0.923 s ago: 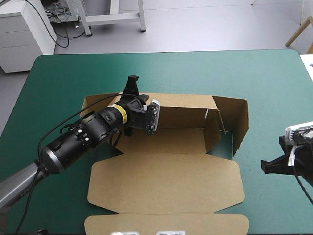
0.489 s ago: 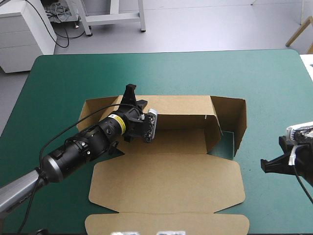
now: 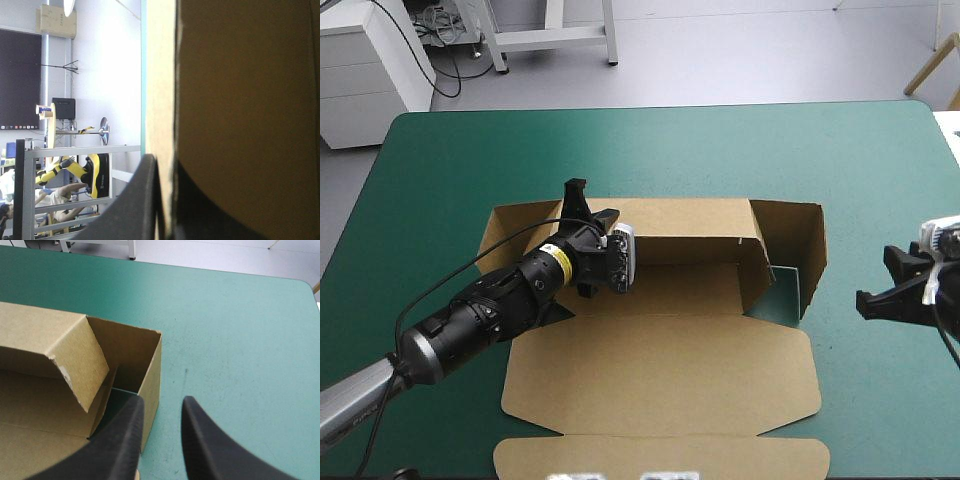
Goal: Fold the box
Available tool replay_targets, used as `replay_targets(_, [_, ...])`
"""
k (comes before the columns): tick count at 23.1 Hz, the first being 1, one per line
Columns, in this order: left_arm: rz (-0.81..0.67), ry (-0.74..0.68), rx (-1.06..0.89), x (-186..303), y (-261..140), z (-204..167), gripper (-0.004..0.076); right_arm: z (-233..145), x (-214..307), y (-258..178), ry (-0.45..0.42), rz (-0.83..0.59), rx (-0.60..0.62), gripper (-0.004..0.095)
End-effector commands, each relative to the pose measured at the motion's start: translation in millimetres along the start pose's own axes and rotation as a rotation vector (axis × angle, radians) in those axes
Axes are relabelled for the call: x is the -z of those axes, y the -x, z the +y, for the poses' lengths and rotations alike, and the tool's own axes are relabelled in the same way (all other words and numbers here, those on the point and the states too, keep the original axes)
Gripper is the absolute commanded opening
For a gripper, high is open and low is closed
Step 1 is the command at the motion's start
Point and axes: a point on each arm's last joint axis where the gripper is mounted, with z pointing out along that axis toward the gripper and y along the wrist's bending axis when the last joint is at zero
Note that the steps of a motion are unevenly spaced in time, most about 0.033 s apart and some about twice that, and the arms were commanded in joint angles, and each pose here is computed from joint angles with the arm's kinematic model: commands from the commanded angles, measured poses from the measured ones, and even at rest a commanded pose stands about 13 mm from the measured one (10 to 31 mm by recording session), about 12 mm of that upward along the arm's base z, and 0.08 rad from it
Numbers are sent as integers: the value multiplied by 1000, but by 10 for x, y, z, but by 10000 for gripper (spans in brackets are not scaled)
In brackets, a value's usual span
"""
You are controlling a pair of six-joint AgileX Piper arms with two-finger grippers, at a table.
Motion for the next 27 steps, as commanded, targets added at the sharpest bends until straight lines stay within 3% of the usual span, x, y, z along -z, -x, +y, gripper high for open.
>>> replay_targets(1, [81,-22,55,33,-63,-14,-10,-7,35,364,1,-103,29,572])
replay_targets(2, [86,-15,55,34,-68,-8,-10,-9,-3,505,1,-114,29,680])
replay_targets(3, [87,-11,52,34,-69,-5,-10,-10,-19,562,0,-119,29,705])
replay_targets(14, [134,-18,85,39,-111,-14,-10,-24,-1024,1507,-28,-103,63,739])
replay_targets(27, [210,-30,118,51,-178,-31,-10,27,-2288,1466,-15,46,16,738])
